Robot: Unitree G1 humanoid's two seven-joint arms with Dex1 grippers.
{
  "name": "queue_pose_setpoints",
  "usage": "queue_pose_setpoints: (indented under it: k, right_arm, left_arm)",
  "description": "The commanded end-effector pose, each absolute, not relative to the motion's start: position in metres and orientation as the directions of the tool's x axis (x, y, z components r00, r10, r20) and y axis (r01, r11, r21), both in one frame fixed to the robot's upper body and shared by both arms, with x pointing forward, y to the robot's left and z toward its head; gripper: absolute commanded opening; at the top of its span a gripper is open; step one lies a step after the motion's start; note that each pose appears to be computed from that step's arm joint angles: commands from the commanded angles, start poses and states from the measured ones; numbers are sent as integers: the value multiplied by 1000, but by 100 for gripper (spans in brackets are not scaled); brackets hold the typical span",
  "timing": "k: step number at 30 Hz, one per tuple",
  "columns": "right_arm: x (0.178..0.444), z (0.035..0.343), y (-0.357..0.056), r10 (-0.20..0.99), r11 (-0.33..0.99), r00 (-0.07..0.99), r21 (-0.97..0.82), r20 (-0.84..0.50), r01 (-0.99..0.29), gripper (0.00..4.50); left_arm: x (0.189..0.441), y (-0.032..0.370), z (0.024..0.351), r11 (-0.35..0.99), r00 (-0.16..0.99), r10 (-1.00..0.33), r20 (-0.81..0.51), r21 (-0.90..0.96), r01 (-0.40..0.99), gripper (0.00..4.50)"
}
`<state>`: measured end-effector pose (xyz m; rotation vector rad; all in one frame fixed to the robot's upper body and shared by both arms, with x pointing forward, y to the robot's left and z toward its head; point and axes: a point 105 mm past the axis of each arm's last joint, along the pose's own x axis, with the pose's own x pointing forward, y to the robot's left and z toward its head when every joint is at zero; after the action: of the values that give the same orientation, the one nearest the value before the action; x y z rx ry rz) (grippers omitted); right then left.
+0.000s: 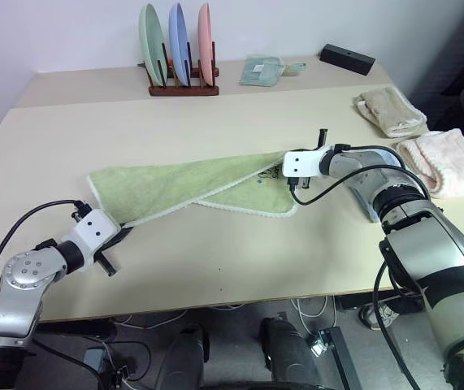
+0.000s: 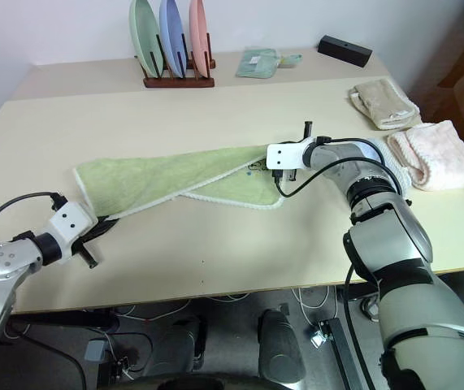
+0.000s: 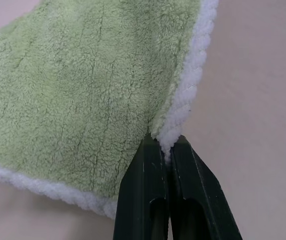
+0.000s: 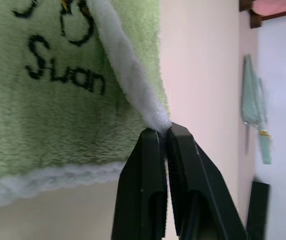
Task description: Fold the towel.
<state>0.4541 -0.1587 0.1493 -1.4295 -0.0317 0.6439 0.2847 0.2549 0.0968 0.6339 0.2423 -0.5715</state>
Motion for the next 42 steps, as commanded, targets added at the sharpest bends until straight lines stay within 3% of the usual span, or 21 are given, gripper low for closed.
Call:
queue_pose_setpoints:
  k: [1, 7, 10, 14, 17, 21, 24, 27, 32, 37, 42]
  right_arm:
    - [459, 182, -168, 429, 29, 871, -960, -239, -277, 3]
    - [454, 191, -176, 449, 25, 869, -969, -209, -246, 3]
    - [450, 208, -184, 467, 22, 868, -979, -167, -200, 3]
    - [453, 253, -195, 429, 38, 901, -996, -57, -82, 3]
    - [455, 310, -200, 381, 48, 921, -996, 86, 73, 3]
    - [446, 371, -199, 363, 81, 899, -970, 244, 230, 3]
    - [437, 393, -197, 388, 108, 876, -959, 285, 264, 3]
    - [428, 379, -192, 488, 180, 848, -975, 205, 132, 3]
    - [405, 309, -193, 601, 118, 797, -978, -66, -170, 3]
    - [342, 223, -204, 628, 66, 659, -815, -414, -575, 3]
    - [281, 195, -198, 663, 112, 505, -594, -552, -796, 3]
  left_arm:
    - [287, 259, 110, 662, 842, -421, -336, 520, 539, 0]
    - [295, 258, 117, 659, 846, -430, -315, 531, 533, 0]
    - [307, 259, 138, 695, 880, -420, -221, 544, 469, 0]
    - [353, 269, 190, 773, 945, -327, -24, 568, 282, 0]
    - [396, 276, 265, 833, 952, -210, 222, 551, 55, 0]
    - [415, 283, 341, 875, 895, -118, 429, 471, -110, 0]
    - [416, 286, 360, 871, 877, -122, 464, 474, -130, 0]
    - [409, 290, 344, 845, 896, -220, 386, 534, -22, 0]
    - [378, 299, 287, 806, 922, -342, 181, 562, 189, 0]
    - [313, 294, 226, 778, 880, -467, -88, 432, 457, 0]
    - [265, 297, 190, 776, 827, -477, -298, 300, 555, 0]
